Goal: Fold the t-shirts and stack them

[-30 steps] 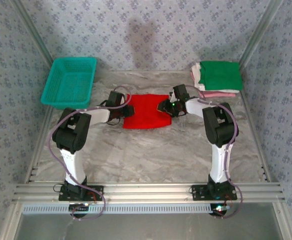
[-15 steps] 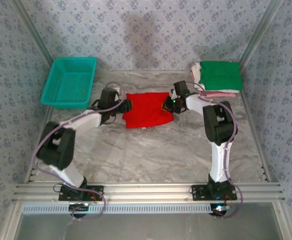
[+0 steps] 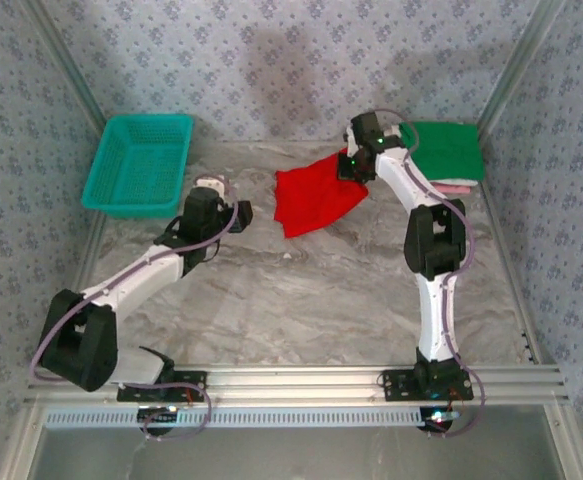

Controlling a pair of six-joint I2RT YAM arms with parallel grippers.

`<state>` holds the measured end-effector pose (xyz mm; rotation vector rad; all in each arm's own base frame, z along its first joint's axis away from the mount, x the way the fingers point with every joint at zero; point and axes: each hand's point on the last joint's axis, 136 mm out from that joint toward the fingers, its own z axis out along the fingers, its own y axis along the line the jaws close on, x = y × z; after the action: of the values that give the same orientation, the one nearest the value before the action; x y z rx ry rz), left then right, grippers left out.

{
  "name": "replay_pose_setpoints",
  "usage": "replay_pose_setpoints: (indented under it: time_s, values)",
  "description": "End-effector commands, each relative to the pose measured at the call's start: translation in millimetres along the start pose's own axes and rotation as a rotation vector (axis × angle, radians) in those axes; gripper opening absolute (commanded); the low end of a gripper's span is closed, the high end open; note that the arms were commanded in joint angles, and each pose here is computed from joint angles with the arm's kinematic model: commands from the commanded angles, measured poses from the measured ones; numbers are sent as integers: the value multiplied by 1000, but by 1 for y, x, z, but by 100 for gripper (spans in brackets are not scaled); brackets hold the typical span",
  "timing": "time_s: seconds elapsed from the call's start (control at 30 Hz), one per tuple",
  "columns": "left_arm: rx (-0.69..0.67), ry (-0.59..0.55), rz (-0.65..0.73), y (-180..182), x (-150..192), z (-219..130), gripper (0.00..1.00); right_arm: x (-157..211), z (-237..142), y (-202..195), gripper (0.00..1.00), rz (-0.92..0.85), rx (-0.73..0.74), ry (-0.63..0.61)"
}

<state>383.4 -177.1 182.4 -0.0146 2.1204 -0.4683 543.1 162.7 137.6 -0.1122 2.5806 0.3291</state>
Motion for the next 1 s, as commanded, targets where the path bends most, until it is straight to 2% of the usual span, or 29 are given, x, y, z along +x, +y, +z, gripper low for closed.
replay_pose_setpoints:
  time_s: [0.0,0.2,0.33,0.43,0.57,0.8,0.97]
  values:
    - [14,4,33,-9,-6,4,59,-12,-10,-37,0,-69,120,24]
    - [28,30,46,-15,-6,13,59,-60,-37,-56,0,-200,176,-91]
    - [77,35,59,-27,-8,10,61,-94,-65,-81,0,-242,267,-194]
    - [192,9,159,-59,-14,-5,66,-117,-88,-95,0,-253,303,-273]
    - [277,-33,294,-91,-19,-27,70,-141,-112,-107,0,-301,338,-362]
    - [304,-78,300,-96,-27,-50,71,-162,-124,-145,0,-363,429,-420]
    - [320,-144,320,-97,-38,-71,71,-179,-152,-178,0,-334,497,-497]
